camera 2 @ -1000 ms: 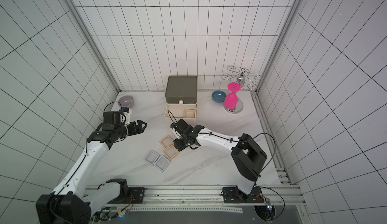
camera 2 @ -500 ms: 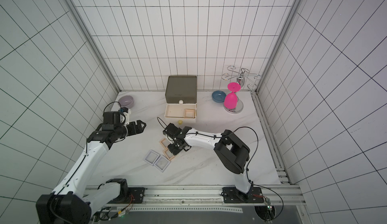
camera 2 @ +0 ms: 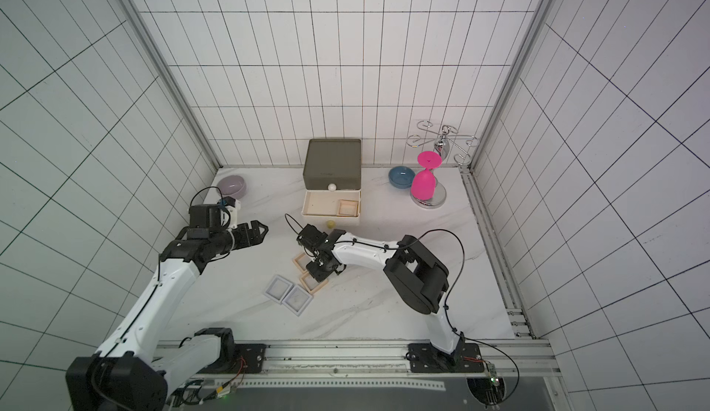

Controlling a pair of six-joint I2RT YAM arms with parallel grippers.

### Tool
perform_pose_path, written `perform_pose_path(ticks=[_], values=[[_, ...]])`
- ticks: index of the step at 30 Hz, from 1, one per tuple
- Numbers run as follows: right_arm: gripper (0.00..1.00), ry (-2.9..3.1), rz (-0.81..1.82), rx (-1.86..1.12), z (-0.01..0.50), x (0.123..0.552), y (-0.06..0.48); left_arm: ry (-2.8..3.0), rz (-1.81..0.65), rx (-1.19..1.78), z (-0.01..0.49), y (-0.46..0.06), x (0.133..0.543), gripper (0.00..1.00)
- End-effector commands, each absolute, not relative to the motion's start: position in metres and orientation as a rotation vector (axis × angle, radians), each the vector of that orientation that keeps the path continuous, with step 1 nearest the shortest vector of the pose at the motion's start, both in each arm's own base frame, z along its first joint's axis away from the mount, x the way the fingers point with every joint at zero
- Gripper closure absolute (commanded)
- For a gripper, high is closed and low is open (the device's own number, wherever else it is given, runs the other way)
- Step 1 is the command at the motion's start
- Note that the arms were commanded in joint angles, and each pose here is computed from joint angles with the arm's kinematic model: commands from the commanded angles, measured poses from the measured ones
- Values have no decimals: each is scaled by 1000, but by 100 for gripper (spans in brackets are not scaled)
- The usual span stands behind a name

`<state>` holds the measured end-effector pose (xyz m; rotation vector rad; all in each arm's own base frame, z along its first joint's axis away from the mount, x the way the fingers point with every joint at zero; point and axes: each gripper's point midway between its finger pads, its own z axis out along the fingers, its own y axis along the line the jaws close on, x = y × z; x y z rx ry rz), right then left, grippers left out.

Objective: Place the brooch boxes into the drawer by color
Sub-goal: Pick up the brooch box from the center of the board, then place the brooch box in the drawer.

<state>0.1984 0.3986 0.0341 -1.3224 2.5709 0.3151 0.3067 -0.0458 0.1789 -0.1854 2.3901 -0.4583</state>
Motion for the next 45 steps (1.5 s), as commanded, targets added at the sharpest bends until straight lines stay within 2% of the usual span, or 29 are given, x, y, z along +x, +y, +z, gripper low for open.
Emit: perform_pose_path(ticks=[1, 6, 10, 16, 21, 26, 30, 34, 39, 45], values=[[80, 2572, 263, -1327, 35, 203, 400, 2364, -456, -186, 186, -45, 308, 6], [82, 2579, 256, -1332, 34, 203, 400, 2365, -457, -186, 186, -45, 308, 6], [91, 2580, 253, -1329, 35, 203, 400, 2365, -460, -184, 186, -45, 308, 6], [95, 2564, 276, -1310, 46, 203, 400, 2363, -462, -185, 186, -45, 308, 6], [95, 2471, 373, -1258, 92, 206, 406, 2363, -463, -184, 187, -46, 308, 6], [95, 2332, 530, -1153, 166, 215, 409, 2363, -466, -185, 187, -46, 308, 6], [95, 2274, 628, -1006, 219, 238, 398, 2361, -467, -184, 187, -46, 308, 6], [96, 2292, 651, -768, 255, 281, 373, 2360, -470, -185, 188, -46, 308, 6], [97, 2331, 563, -544, 267, 329, 355, 2359, -472, -184, 188, -47, 307, 6], [96, 2367, 497, -394, 253, 359, 360, 2357, -470, -183, 188, -47, 307, 6]])
